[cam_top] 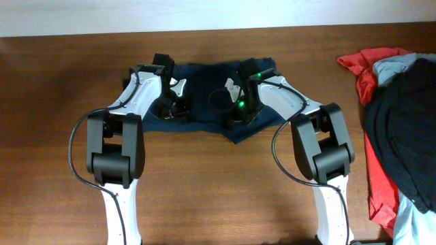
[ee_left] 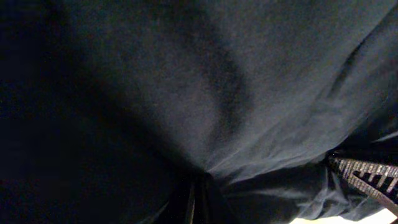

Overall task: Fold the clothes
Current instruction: 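Press and smooth the folded shorts inward with both grippers, then release and raise both grippers above the folded shorts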

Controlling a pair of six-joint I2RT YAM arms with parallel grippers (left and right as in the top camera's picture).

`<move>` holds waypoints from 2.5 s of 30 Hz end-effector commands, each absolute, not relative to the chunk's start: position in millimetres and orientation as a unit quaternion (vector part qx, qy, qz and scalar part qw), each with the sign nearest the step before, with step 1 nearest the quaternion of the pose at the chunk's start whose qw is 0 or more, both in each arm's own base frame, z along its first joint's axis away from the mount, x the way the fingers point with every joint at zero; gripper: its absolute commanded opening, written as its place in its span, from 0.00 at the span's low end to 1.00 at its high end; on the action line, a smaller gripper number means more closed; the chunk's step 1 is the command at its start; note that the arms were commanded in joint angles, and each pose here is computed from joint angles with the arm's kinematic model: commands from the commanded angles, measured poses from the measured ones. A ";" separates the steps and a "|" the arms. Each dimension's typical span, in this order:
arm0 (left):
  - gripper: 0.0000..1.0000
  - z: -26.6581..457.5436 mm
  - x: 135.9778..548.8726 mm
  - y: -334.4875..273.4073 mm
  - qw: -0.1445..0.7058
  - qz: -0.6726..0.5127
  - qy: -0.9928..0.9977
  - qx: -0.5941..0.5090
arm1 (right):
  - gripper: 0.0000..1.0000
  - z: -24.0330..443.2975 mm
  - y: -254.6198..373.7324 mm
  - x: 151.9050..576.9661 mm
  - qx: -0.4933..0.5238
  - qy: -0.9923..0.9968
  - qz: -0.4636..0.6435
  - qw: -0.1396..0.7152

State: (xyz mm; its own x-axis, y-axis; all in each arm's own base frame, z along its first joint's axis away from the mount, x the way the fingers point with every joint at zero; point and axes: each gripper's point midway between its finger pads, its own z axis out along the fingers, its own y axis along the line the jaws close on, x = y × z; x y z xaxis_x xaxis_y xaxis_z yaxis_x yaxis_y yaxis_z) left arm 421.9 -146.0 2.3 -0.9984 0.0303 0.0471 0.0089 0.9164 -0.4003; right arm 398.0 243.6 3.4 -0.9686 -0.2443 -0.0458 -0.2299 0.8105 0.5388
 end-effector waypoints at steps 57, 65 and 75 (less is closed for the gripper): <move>0.00 33.3 565.0 -126.5 -0.217 0.181 -0.959 -0.020 | 0.04 19.7 221.0 566.4 0.101 -0.930 -0.218 -0.279; 0.00 20.3 568.8 -102.2 -0.221 0.112 -0.969 -0.003 | 0.04 15.5 165.7 590.2 0.043 -0.934 -0.194 -0.298; 0.01 19.8 574.0 -89.0 -0.233 0.071 -0.970 -0.005 | 0.04 6.7 92.3 594.3 -0.018 -0.944 -0.173 -0.281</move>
State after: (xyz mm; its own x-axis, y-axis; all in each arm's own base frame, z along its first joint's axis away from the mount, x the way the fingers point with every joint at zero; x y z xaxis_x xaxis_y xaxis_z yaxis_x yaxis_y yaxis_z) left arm 571.2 -95.7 24.7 -0.8951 -0.0422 -0.4438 0.0431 0.9827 -0.1804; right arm 593.5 108.5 8.2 -0.8388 0.1062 -0.5340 -0.1040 0.9314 0.3487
